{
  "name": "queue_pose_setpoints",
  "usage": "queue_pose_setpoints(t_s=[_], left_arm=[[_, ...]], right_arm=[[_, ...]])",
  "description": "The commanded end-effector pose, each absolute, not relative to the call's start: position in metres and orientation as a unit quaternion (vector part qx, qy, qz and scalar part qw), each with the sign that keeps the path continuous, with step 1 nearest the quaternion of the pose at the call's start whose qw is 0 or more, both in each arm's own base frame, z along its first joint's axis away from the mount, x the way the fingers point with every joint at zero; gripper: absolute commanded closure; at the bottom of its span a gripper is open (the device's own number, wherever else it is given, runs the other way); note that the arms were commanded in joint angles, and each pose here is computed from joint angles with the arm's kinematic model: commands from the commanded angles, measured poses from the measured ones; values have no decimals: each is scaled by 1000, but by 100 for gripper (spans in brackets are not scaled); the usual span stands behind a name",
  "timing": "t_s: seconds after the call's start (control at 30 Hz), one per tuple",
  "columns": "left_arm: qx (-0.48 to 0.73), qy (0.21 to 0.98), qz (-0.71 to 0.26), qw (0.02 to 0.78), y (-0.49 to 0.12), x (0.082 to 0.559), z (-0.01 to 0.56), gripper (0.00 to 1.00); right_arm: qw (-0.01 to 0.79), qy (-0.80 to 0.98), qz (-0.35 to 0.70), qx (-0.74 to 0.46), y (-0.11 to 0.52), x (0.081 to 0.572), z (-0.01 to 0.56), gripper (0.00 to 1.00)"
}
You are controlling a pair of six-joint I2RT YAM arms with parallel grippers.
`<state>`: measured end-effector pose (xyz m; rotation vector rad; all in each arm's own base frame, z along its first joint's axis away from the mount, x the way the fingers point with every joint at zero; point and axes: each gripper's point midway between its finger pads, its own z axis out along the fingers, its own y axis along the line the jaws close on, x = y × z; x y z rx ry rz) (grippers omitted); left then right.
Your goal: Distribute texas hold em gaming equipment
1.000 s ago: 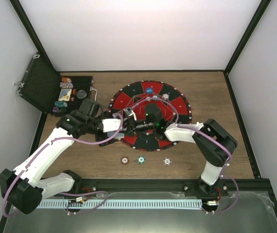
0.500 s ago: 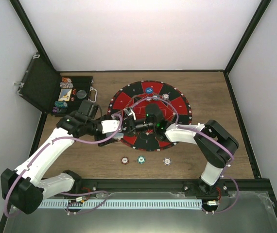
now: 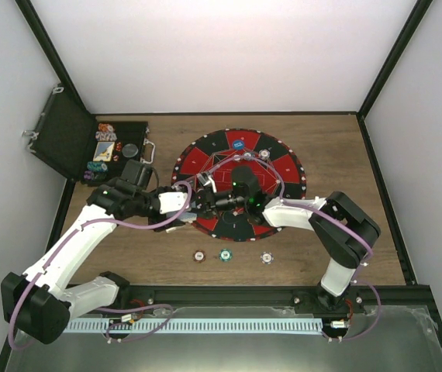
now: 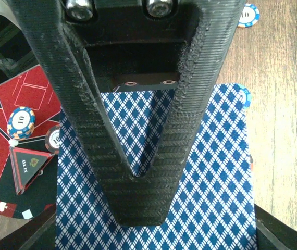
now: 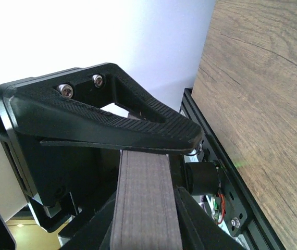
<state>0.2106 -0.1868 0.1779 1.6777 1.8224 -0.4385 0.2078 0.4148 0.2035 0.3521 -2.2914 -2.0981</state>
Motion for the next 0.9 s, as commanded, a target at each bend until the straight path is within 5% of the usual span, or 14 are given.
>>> queue_pose_setpoints(t_s=[0.0,0.13,0.2,0.87], left_arm=[[644,673,-186,312,-191,203,181,60],[646,677,-174,308,-187,203,176,91],[644,681,-166,307,-185,205,174,96],[627,695,-144,321,-176,220,184,96]], right_arm=[[-1,-713,-686,145,424,202,224,74],[-4,-720,-677,152,425,204,222,56],[-6,-727,-669,154,423,206,218,52],[-8,-791,-589,165,413,224,177,47]])
